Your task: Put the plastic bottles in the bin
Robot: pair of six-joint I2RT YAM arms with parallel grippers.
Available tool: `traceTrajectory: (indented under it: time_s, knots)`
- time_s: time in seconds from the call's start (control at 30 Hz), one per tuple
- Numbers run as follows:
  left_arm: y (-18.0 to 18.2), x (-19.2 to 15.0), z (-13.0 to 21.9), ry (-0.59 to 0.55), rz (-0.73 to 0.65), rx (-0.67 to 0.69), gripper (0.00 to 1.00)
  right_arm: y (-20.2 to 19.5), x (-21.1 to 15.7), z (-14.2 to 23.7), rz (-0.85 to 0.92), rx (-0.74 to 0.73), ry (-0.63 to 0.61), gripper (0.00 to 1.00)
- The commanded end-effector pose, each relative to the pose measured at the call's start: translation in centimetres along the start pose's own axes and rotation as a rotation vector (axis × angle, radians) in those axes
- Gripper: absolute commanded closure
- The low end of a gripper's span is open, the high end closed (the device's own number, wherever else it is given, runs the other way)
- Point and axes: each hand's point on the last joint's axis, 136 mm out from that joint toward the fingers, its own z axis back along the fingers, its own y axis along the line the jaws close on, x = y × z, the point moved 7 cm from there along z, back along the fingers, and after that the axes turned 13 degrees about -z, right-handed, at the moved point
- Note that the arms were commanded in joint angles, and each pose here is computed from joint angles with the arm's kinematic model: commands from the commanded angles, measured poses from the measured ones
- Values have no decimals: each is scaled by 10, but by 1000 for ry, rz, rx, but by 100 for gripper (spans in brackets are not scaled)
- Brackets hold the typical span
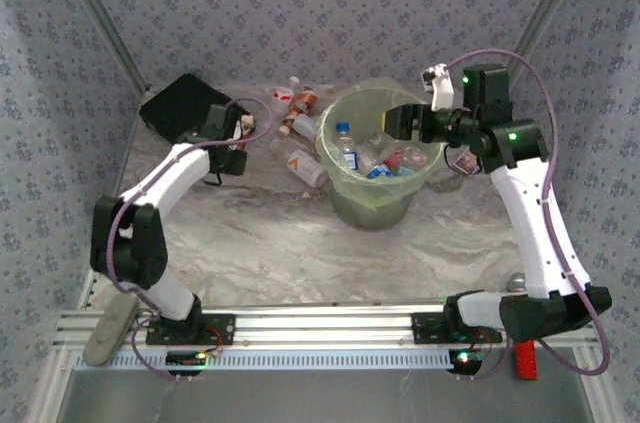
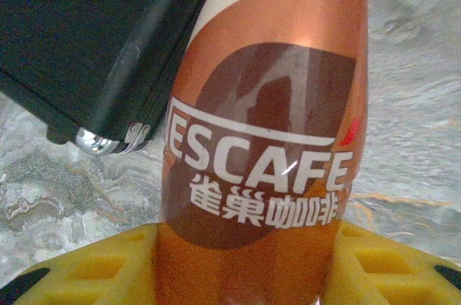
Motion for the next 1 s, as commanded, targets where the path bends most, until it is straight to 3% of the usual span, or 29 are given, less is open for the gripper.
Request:
traceTrajectory:
  time_s: [0.0, 0.2, 0.43, 0.67, 0.97]
  knots:
    - [-14, 1, 31, -106, 53, -101, 55, 23, 9, 4, 38, 84, -31, 24]
    - [-32, 3, 84, -337, 138, -236, 65, 49, 15, -12, 73, 142, -12, 22]
    - [-62, 13, 145, -692, 215, -561, 79, 86, 17, -46, 121, 180, 20, 22]
    - [-91, 23, 182, -801, 172, -749, 81, 113, 14, -87, 145, 231, 78, 21]
    - [-106, 26, 199, -825, 115, -810, 81, 113, 12, -123, 153, 211, 129, 22]
